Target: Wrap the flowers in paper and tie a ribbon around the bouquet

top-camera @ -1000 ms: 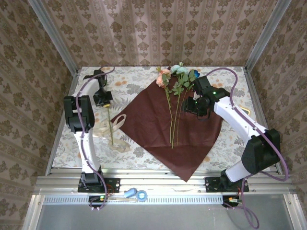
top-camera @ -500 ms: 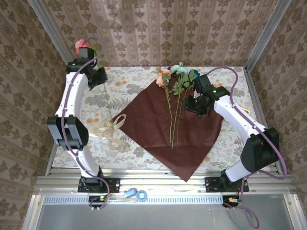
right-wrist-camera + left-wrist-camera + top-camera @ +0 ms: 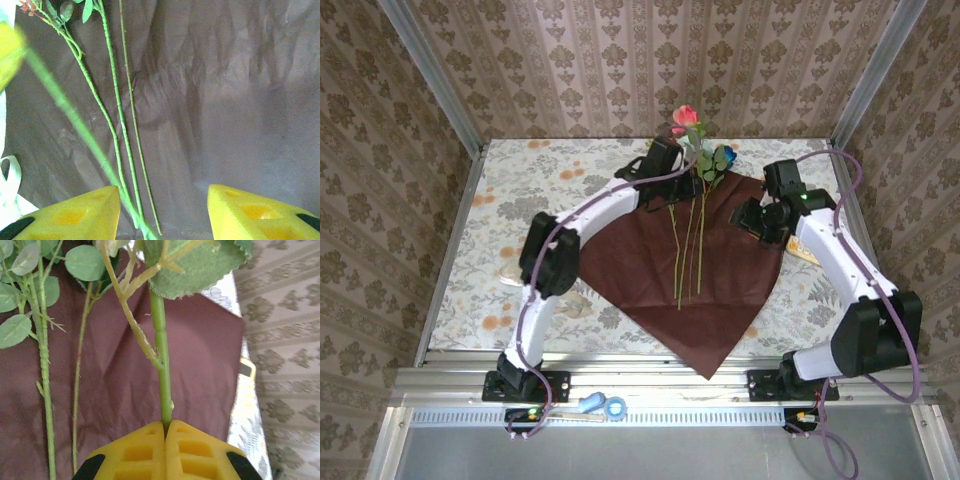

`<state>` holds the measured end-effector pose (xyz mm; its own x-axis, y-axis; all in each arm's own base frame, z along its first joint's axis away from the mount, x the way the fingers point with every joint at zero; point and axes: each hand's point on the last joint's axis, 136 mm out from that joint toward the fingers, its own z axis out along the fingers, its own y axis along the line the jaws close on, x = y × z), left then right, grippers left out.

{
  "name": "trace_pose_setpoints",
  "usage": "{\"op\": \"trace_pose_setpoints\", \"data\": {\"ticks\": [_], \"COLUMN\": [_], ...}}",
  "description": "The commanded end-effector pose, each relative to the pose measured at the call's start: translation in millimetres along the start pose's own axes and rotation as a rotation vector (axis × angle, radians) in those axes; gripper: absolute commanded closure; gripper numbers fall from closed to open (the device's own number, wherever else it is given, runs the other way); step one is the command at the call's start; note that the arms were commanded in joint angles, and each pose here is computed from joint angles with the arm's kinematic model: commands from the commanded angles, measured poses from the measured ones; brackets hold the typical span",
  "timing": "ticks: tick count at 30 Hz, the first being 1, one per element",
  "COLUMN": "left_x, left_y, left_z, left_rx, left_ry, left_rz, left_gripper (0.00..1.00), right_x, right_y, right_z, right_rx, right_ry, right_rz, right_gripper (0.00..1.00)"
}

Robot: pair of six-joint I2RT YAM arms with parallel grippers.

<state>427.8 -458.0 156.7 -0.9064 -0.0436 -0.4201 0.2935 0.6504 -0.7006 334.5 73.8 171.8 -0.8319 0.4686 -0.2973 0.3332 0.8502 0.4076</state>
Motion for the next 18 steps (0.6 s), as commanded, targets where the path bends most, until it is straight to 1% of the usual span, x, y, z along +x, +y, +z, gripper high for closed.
{"op": "trace_pose_setpoints", "data": {"ticks": [1, 5, 6, 7, 8, 9, 11, 14, 16, 18], "left_x": [-36, -32, -29, -27, -27, -26, -27, -12, 13, 44], "left_y": [5, 21, 27, 31, 32, 33, 31, 48, 69, 91], "left_z": [1, 11, 11, 9, 2, -7, -34, -79, -101, -112], "left_rx": [0.017, -0.012, -0.024, -0.037, -0.05, -0.071, -0.108, -0.191, -0.224, -0.238], "left_ry": [-0.082, -0.053, -0.039, -0.027, -0.026, -0.03, -0.053, -0.064, -0.036, 0.016], "left_rz": [-0.018, -0.035, -0.048, -0.061, -0.07, -0.073, -0.07, -0.119, -0.184, -0.261], "left_gripper": [1.0, 0.99, 0.75, 0.58, 0.49, 0.45, 0.45, 0.49, 0.57, 0.65], "right_x": [12, 18, 20, 21, 22, 23, 22, 22, 26, 34], "right_y": [-5, -10, -10, -10, -10, -10, -10, -9, -2, 10], "right_z": [-9, -8, -6, -5, -4, -3, -2, -2, 2, 7], "right_rx": [-0.013, -0.015, -0.015, -0.017, -0.016, -0.017, -0.014, 0.005, 0.019, 0.016], "right_ry": [0.013, 0.023, 0.032, 0.041, 0.049, 0.055, 0.053, 0.056, 0.065, 0.076], "right_rz": [0.016, 0.021, 0.021, 0.02, 0.02, 0.017, 0.011, -0.024, -0.071, -0.122], "right_gripper": [0.5, 0.48, 0.47, 0.46, 0.45, 0.45, 0.45, 0.45, 0.46, 0.47]}}
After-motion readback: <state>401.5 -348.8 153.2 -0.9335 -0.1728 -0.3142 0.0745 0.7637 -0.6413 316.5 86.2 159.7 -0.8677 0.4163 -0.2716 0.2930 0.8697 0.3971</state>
